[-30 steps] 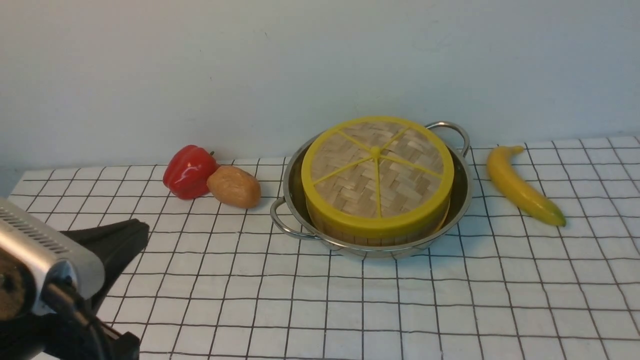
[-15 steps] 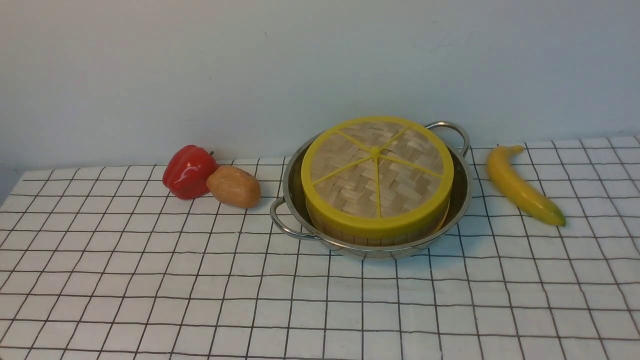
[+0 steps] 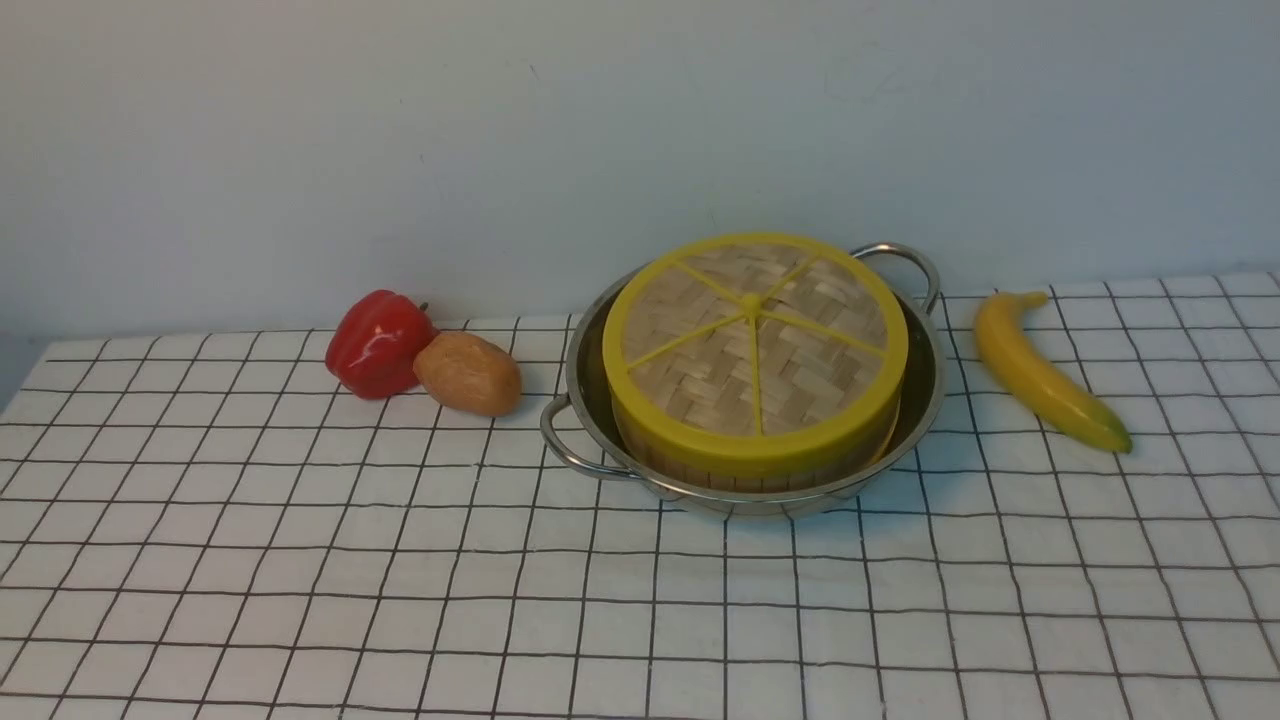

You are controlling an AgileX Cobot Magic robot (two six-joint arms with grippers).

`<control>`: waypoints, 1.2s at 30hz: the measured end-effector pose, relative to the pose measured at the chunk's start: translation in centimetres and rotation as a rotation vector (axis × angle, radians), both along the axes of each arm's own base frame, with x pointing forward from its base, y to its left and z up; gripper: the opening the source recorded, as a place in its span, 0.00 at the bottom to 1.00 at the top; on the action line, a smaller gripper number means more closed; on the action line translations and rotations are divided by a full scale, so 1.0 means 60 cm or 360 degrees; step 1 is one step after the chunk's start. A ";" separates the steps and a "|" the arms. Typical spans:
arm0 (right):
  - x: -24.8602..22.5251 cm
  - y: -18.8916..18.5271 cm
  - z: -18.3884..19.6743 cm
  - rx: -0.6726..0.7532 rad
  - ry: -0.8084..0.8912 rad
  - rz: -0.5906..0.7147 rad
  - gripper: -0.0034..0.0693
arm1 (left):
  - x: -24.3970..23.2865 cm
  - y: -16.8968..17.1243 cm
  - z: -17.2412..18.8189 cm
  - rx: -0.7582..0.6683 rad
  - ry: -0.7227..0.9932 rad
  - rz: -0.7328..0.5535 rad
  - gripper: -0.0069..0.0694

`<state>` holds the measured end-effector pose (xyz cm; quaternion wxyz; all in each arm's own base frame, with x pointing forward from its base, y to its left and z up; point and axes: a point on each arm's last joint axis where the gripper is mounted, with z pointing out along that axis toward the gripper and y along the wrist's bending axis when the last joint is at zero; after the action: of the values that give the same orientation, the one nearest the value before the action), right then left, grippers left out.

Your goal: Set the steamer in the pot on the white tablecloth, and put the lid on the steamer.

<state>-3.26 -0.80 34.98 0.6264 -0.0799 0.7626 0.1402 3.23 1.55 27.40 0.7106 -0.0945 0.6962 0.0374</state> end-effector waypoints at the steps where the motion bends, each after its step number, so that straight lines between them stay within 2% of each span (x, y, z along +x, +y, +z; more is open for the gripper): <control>1: 0.000 0.000 0.000 -0.0001 0.0002 0.0000 0.21 | 0.000 0.000 0.000 -0.0001 -0.0001 -0.0001 0.16; 6: 0.001 0.000 0.000 -0.0002 0.0005 0.0000 0.23 | 0.002 -0.002 -0.005 -0.0024 0.0002 -0.0017 0.16; 9: 0.002 0.000 0.000 -0.0002 0.0007 0.0000 0.24 | 0.014 -0.007 -0.039 -0.0046 0.0100 -0.0072 0.17; 13: 0.002 0.000 0.000 -0.0002 0.0007 0.0000 0.26 | 0.027 -0.013 -0.098 0.0121 0.0313 -0.0156 0.17; 17: 0.002 0.000 0.000 -0.0003 0.0007 -0.0001 0.27 | 0.031 -0.018 -0.125 0.0255 0.0413 -0.0225 0.19; 26: 0.002 0.000 0.000 -0.0003 0.0007 -0.0001 0.29 | 0.034 -0.020 -0.159 0.0301 0.0512 -0.0265 0.20; 36: 0.002 0.000 0.000 -0.0003 0.0007 -0.0001 0.32 | 0.034 -0.020 -0.160 0.0295 0.0513 -0.0267 0.22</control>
<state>-3.16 -0.78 34.97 0.6246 -0.0800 0.7642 0.1394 5.29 0.34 17.79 0.5964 0.0368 0.7999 0.0565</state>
